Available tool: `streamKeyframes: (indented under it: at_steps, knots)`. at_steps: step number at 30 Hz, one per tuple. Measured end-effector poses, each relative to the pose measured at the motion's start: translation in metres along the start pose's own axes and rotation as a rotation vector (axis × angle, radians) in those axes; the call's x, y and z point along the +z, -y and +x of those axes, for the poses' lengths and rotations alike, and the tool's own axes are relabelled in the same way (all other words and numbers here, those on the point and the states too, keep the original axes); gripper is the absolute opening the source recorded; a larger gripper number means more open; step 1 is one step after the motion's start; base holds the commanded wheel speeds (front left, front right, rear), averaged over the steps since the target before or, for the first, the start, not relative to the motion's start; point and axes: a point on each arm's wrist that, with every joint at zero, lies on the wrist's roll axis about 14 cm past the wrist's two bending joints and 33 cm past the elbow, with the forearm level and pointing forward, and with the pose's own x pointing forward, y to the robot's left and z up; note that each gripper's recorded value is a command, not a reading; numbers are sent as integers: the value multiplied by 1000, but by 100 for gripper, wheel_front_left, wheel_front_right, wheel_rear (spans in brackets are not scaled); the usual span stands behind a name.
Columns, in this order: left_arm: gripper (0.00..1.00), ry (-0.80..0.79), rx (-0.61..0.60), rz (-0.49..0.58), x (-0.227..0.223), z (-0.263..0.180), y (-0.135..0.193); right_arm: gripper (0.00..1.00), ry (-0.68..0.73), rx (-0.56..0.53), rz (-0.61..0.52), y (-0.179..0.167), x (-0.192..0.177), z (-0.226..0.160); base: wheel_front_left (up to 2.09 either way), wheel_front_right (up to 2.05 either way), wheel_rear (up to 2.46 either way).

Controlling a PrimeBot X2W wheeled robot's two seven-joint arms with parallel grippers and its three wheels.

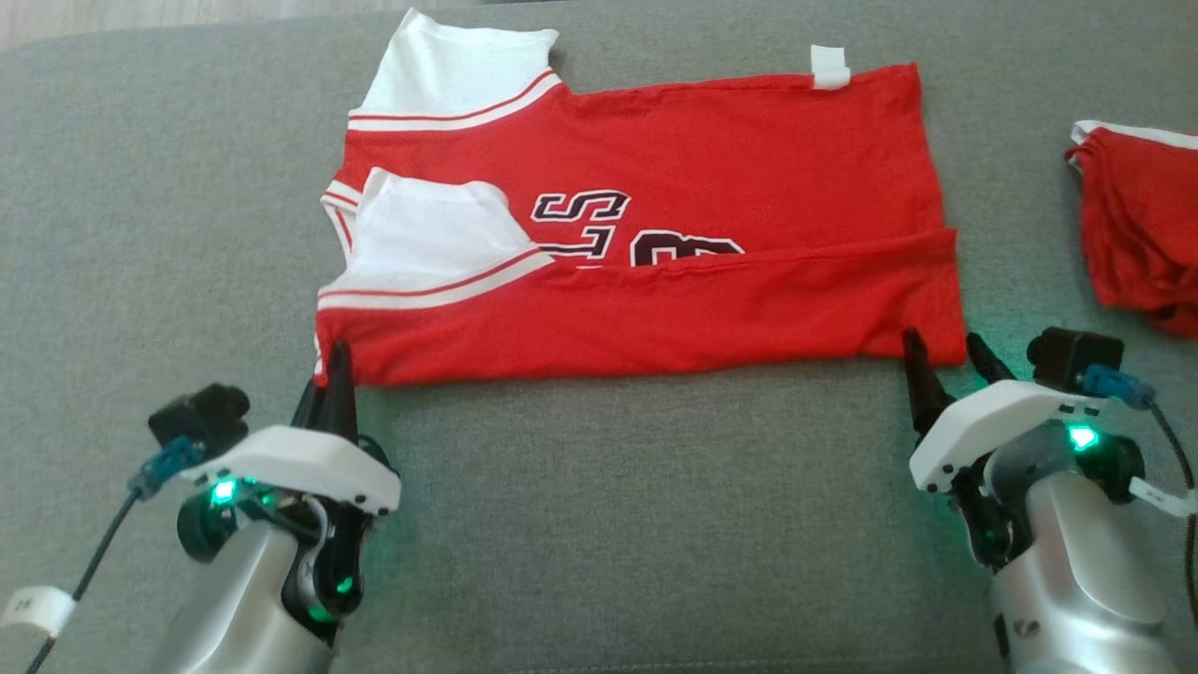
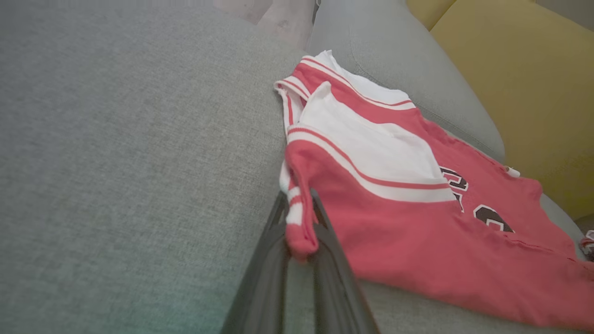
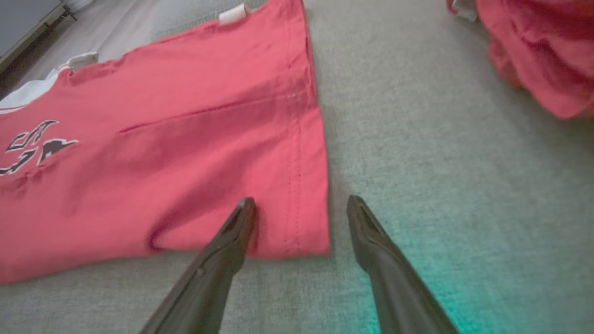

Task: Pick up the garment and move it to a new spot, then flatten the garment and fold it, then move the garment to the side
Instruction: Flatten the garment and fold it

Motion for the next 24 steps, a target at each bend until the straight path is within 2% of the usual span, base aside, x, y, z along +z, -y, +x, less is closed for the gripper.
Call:
streamKeyframes:
  at_steps: [1,2,3,4,5,7,14,18,24]
  knots:
    - [0,13,-4,2,4,0,1,96,-11,3,12,-1,-3,2,0,0,0]
    - [0,27,-9,3,8,0,2,69,-14,6,24,-2,-3,4,0,0,0]
    - [0,35,-13,3,11,-1,3,48,-15,10,33,-4,-1,6,0,0,0]
    - [0,41,-15,3,13,-1,4,41,-12,12,43,-5,0,8,0,0,0]
    - [0,49,-18,3,15,-2,5,25,-7,15,50,-6,2,9,0,0,0]
    - [0,72,-29,6,22,-4,8,0,3,22,71,-9,4,11,0,0,0]
    - [0,163,-87,31,49,-21,24,0,81,36,78,-14,20,1,0,0,0]
    - [0,167,-107,49,50,-38,28,0,119,40,71,-14,26,-10,0,0,0]
    - [0,57,-79,45,12,-75,17,0,39,-11,65,7,-16,-47,0,0,0]
